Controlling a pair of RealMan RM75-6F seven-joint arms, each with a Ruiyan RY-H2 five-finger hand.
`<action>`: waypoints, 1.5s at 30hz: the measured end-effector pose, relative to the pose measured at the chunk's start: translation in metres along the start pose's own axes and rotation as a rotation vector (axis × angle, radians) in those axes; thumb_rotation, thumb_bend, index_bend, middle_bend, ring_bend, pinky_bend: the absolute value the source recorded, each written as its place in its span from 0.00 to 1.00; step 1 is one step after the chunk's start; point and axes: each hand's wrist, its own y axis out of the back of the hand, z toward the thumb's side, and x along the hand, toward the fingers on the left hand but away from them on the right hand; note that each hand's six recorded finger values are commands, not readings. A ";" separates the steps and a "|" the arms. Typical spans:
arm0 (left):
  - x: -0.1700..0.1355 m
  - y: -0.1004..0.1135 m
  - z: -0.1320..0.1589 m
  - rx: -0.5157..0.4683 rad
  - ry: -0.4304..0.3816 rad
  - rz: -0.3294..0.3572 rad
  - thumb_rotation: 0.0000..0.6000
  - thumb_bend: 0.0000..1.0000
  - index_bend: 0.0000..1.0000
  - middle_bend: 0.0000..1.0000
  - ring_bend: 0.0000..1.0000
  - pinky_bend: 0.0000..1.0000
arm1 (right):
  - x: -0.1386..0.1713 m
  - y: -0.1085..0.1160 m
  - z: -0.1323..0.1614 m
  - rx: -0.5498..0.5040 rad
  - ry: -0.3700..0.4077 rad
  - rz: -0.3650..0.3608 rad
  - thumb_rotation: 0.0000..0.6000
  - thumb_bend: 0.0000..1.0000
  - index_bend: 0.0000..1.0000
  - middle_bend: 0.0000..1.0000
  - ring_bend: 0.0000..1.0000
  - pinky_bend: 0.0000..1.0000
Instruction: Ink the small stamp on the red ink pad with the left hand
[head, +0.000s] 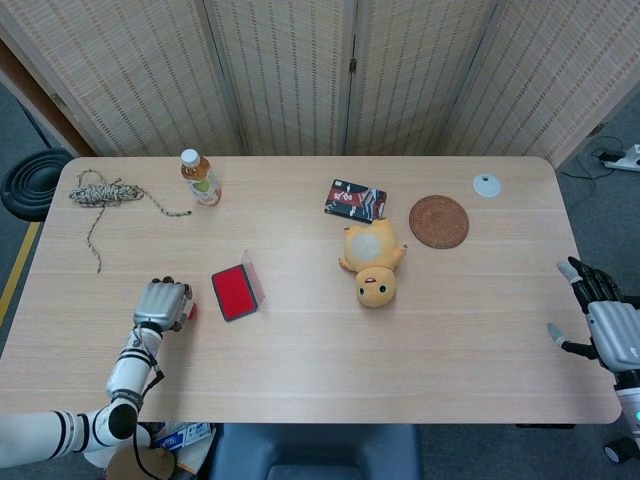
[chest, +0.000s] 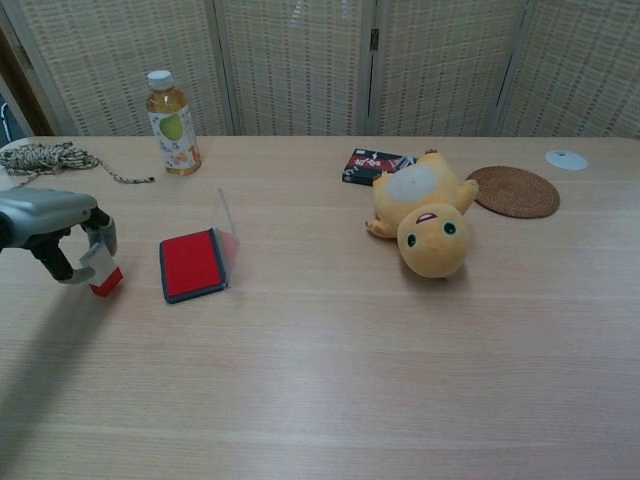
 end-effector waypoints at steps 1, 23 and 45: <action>0.000 0.000 0.000 0.000 0.000 0.000 1.00 0.38 0.51 0.38 0.19 0.23 | 0.000 0.000 0.000 -0.001 -0.001 -0.001 1.00 0.30 0.00 0.00 0.00 0.00; 0.002 -0.008 -0.002 -0.004 0.009 -0.007 1.00 0.38 0.51 0.38 0.19 0.23 | 0.001 -0.001 0.001 0.001 0.003 0.001 1.00 0.30 0.00 0.00 0.00 0.00; -0.004 -0.007 -0.001 -0.007 -0.004 -0.009 1.00 0.34 0.16 0.29 0.11 0.23 | 0.002 0.002 0.001 -0.001 0.001 -0.013 1.00 0.30 0.00 0.00 0.00 0.00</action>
